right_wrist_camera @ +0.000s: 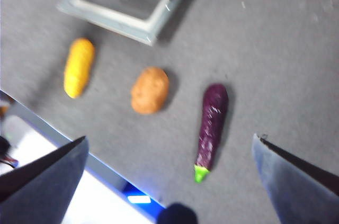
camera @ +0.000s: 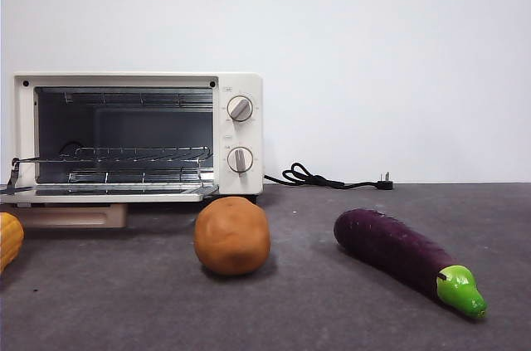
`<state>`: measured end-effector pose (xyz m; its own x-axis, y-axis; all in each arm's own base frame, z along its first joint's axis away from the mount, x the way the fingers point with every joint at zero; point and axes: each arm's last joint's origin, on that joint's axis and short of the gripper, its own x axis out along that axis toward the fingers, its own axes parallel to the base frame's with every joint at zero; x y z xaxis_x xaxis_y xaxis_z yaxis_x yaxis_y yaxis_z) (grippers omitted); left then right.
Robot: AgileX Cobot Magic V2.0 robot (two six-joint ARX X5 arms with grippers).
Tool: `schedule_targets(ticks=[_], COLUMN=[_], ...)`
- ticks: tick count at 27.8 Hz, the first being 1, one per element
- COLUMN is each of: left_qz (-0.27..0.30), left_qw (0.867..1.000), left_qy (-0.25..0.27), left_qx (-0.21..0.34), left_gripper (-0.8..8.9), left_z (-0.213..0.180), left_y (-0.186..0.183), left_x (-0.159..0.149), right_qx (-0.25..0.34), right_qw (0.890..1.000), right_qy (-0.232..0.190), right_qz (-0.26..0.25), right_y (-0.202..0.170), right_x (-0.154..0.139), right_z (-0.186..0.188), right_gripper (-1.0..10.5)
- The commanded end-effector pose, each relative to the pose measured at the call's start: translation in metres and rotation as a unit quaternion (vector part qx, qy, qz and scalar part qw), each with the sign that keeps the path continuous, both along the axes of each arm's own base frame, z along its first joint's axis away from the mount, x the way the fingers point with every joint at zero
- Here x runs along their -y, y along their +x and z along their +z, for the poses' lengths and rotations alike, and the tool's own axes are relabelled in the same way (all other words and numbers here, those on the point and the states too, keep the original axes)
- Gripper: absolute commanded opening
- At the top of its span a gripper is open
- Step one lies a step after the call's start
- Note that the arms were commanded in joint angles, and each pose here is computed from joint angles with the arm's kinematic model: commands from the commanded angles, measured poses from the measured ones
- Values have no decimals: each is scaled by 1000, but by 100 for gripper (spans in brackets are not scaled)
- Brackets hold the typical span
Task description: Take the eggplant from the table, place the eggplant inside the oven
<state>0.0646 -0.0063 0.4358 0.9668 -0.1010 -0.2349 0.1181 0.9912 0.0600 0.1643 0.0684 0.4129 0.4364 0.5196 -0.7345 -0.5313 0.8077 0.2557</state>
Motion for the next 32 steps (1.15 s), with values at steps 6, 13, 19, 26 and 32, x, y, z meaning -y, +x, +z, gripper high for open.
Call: schedule_targets(ticks=[6, 13, 19, 26, 32], left_qz=[-7, -11, -12, -12, -12], left_qw=[1000, 1000, 1000, 1000, 1000], left_qy=[7, 6, 6, 6, 6], left_qx=[3, 2, 2, 2, 2], left_gripper=[-5, -5, -5, -5, -5], left_z=[-1, -1, -1, -1, -1], left_y=[1, 1, 1, 1, 1], left_x=[0, 1, 1, 1, 1], right_qx=[-71, -125, -152, -179, -201], right_qw=[995, 984, 977, 971, 966], right_qy=[-71, -117, -140, -148, -159], right_qz=[23, 45, 58, 51, 30], right_y=[31, 56, 69, 68, 62], right_x=[-29, -57, -81, -91, -87], right_z=[-29, -60, -89, -140, -180], right_gripper=[564, 563, 563, 563, 563])
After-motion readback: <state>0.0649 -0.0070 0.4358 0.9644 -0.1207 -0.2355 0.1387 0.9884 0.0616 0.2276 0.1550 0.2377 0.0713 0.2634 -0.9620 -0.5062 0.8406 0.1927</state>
